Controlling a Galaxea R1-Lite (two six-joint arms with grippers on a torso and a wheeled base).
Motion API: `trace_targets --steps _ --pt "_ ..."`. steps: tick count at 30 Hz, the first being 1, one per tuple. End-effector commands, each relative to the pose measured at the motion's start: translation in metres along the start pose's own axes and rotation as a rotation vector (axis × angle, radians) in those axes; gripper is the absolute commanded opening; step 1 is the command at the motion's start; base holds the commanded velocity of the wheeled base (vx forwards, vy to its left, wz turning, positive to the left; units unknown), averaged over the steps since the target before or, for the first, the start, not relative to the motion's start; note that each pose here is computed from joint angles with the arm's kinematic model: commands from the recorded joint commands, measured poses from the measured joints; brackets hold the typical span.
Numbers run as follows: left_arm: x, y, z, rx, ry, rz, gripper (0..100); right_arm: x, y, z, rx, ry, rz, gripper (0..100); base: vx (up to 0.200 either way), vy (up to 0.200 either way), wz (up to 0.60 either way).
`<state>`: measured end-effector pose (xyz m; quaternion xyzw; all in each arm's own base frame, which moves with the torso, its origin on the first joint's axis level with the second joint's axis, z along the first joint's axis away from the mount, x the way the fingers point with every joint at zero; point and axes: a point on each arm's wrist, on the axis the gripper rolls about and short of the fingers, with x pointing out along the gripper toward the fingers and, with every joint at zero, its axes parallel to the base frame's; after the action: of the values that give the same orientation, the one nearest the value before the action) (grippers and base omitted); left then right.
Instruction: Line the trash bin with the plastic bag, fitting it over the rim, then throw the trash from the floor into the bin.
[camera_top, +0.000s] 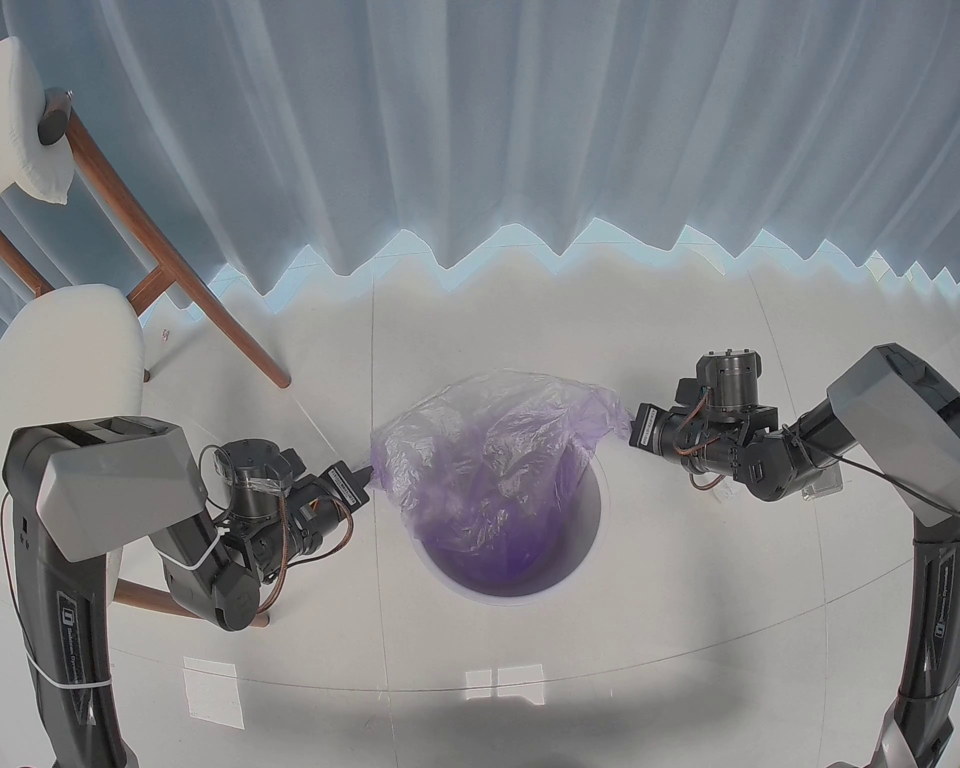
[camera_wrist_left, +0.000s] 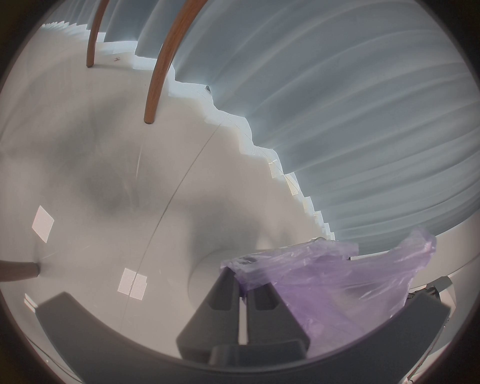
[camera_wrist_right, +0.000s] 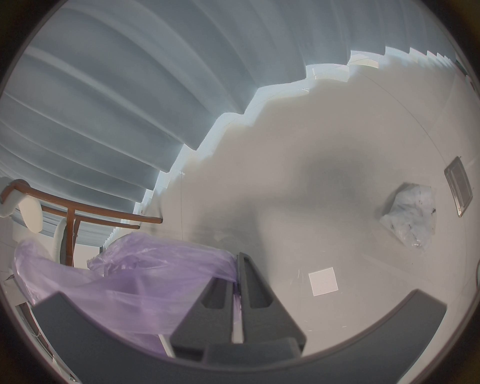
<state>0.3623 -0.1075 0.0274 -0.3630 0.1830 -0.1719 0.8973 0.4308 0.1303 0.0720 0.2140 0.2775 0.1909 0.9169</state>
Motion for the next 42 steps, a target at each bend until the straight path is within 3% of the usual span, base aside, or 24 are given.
trace_targets --steps 1,10,18,25,34,35,37,38,42 --pt "0.003 0.008 -0.006 -0.006 0.003 0.01 0 0.001 -0.001 -0.008 0.002 0.021 -0.004 0 0.0 0.0 0.0" --pt "0.012 0.006 0.001 -0.013 -0.022 -0.011 0 0.013 0.009 -0.015 -0.029 -0.023 0.048 0 0.0 0.0 0.0" --pt "0.011 0.014 -0.01 -0.021 -0.017 0.066 0 0.019 0.0 -0.021 -0.027 -0.038 -0.02 0 0.0 0.0 0.0" --pt "-0.011 0.004 -0.031 -0.015 0.058 0.078 0 -0.007 -0.003 -0.025 -0.015 -0.011 -0.047 0 0.0 0.0 0.0" --pt "-0.043 0.005 -0.039 -0.016 0.068 0.093 0 -0.027 -0.006 -0.041 -0.017 -0.025 -0.042 0 0.0 0.0 0.0" --pt "-0.047 0.007 -0.039 -0.02 0.057 0.093 0 -0.029 -0.01 -0.049 -0.019 -0.015 -0.047 100 0.0 0.0 0.0" --pt "-0.052 0.009 -0.04 -0.023 0.062 0.106 0 -0.035 -0.01 -0.051 -0.011 -0.019 -0.046 100 0.0 0.0 0.0" --pt "-0.055 0.01 -0.041 -0.024 0.068 0.112 100 -0.04 -0.008 -0.05 -0.009 -0.034 -0.038 100 0.0 0.0 0.0" --pt "-0.066 0.008 -0.045 -0.026 0.087 0.121 100 -0.061 -0.003 -0.045 0.029 -0.071 -0.025 100 0.0 0.0 0.0"
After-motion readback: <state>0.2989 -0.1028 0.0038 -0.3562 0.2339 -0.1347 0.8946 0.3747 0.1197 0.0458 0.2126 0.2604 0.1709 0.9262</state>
